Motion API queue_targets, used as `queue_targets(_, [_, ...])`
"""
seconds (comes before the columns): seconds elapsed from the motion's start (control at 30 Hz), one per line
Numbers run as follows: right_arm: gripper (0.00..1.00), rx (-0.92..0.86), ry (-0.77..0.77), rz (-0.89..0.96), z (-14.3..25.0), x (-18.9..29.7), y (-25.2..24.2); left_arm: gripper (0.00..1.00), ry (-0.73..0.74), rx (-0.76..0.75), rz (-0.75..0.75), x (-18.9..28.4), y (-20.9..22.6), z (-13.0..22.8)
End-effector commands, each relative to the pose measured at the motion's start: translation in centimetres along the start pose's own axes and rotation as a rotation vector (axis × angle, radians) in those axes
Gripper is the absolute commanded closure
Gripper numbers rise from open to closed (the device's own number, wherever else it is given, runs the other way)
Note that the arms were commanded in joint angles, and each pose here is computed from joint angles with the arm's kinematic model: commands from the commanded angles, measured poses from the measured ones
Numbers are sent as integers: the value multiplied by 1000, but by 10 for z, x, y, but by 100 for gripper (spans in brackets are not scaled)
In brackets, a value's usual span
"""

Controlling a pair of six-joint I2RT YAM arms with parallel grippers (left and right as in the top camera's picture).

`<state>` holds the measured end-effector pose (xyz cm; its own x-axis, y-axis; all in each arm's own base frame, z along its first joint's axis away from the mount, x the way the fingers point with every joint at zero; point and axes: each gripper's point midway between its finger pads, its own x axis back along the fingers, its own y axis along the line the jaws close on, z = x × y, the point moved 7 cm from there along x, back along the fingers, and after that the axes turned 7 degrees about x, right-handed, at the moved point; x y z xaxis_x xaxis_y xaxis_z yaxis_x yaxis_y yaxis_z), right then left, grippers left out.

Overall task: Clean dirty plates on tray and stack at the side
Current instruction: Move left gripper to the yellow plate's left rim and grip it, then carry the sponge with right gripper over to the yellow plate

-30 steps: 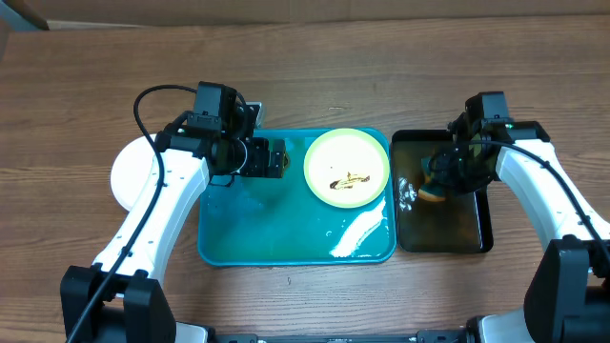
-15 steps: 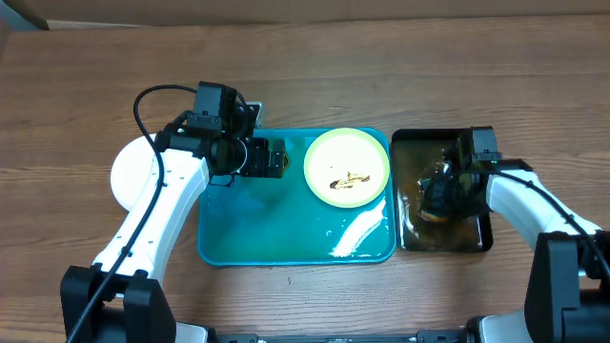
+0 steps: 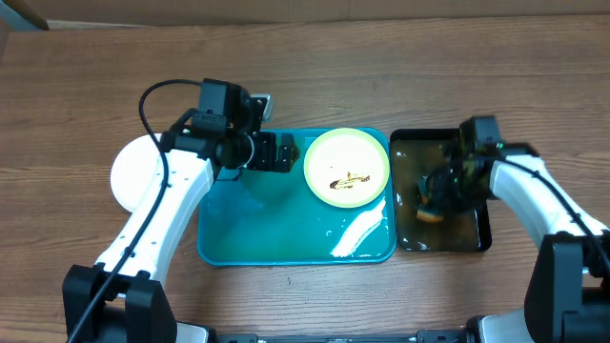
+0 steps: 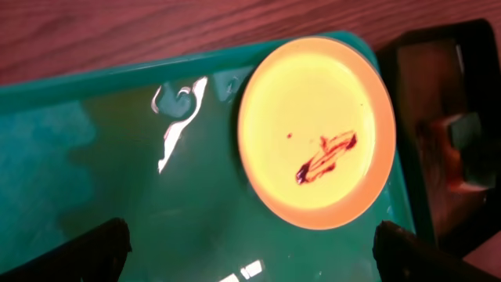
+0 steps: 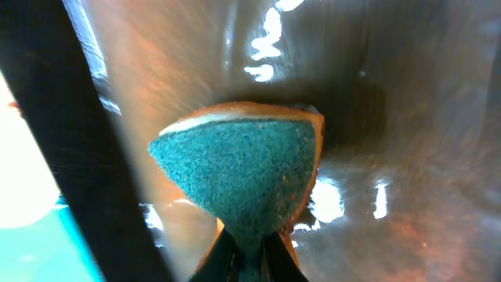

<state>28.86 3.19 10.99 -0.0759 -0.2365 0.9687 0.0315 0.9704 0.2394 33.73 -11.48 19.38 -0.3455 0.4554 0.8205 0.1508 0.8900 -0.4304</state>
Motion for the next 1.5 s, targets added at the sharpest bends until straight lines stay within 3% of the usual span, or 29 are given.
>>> queue_targets(0.0, [96,28,-84,-28,-23,35,14,2,-25,-108,52,-4,-19,-6])
queue_targets(0.2, [96,30,-93,-29,-19,57,19,7,-74,-181,-36,-27,-27,-12])
queue_targets(0.43, [96,26,-75,-28,-8,67,21,17,-57,-248,-31,-79,-31,-13])
queue_targets(0.73, [96,15,-18,-23,3,67,20,38,25,-212,-104,-130,-5,-1])
queue_targets(0.77, [96,15,-17,-23,3,67,20,41,36,-209,-107,-133,-3,1])
queue_targets(0.93, [96,15,-18,-23,3,67,20,77,93,-193,-130,-136,4,11])
queue_targets(1.07, [96,16,-19,-23,3,67,20,96,153,-176,-190,-134,12,22])
queue_targets(1.23, [96,33,-22,-65,2,67,24,96,269,-143,-263,-127,23,42])
queue_targets(1.47, [96,227,-6,-170,8,60,67,96,380,-68,-293,-120,26,62])
